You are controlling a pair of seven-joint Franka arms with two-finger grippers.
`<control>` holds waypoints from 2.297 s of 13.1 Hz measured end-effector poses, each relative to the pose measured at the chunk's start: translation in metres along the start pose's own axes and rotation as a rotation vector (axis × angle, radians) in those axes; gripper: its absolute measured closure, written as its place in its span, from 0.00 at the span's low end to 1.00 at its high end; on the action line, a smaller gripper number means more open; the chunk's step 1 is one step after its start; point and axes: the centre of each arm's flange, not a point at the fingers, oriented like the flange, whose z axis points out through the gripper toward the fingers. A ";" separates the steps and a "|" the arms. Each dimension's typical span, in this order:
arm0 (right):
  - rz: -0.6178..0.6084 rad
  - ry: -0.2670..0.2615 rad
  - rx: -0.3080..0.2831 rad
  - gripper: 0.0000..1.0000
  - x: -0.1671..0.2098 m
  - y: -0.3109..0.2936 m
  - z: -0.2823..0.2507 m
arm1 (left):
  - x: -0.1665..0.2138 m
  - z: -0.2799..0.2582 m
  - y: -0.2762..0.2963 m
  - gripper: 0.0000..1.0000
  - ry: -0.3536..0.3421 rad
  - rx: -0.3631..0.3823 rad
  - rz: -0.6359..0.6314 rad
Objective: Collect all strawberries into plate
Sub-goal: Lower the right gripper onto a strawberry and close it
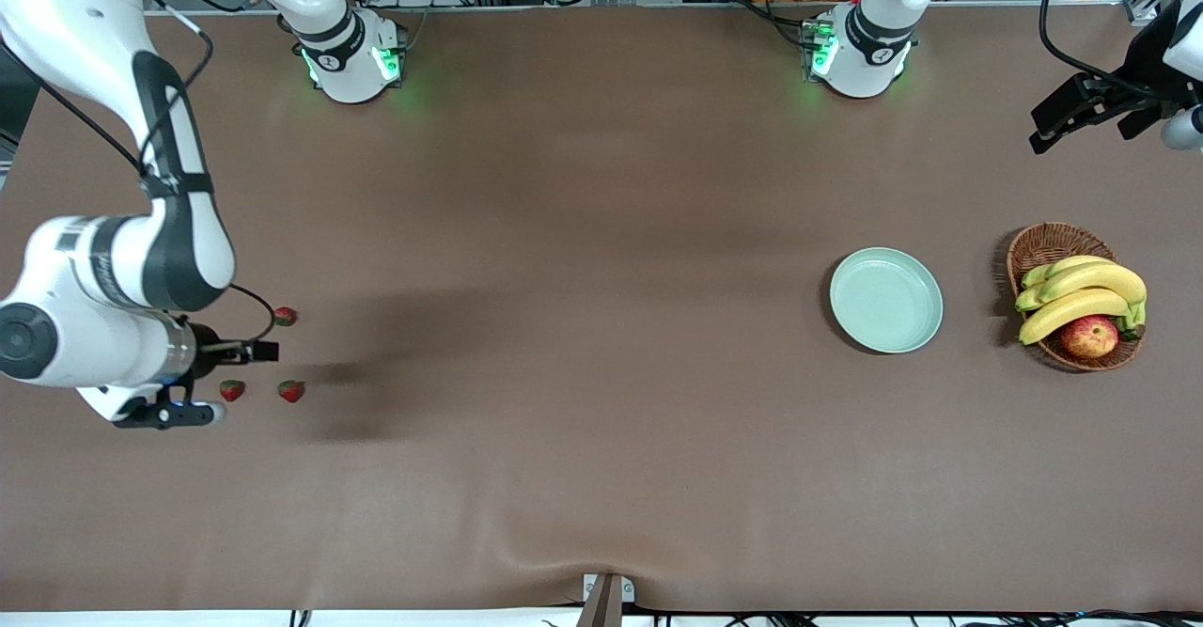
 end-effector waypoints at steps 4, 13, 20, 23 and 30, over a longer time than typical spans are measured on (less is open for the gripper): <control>-0.021 0.059 -0.013 0.00 0.018 -0.014 0.032 | 0.000 0.000 0.000 0.00 0.000 0.000 -0.001; 0.008 -0.032 -0.018 0.00 0.024 0.008 0.126 | 0.004 0.004 0.001 0.00 0.002 0.000 0.000; 0.032 -0.028 -0.018 0.00 0.025 0.025 0.144 | 0.006 0.005 0.001 0.00 0.004 0.000 0.000; 0.032 -0.030 -0.017 0.16 0.025 0.025 0.145 | 0.006 0.005 0.001 0.00 0.006 -0.001 0.000; 0.031 -0.029 -0.017 0.67 0.025 0.024 0.145 | 0.009 0.005 0.000 0.00 0.016 -0.003 -0.004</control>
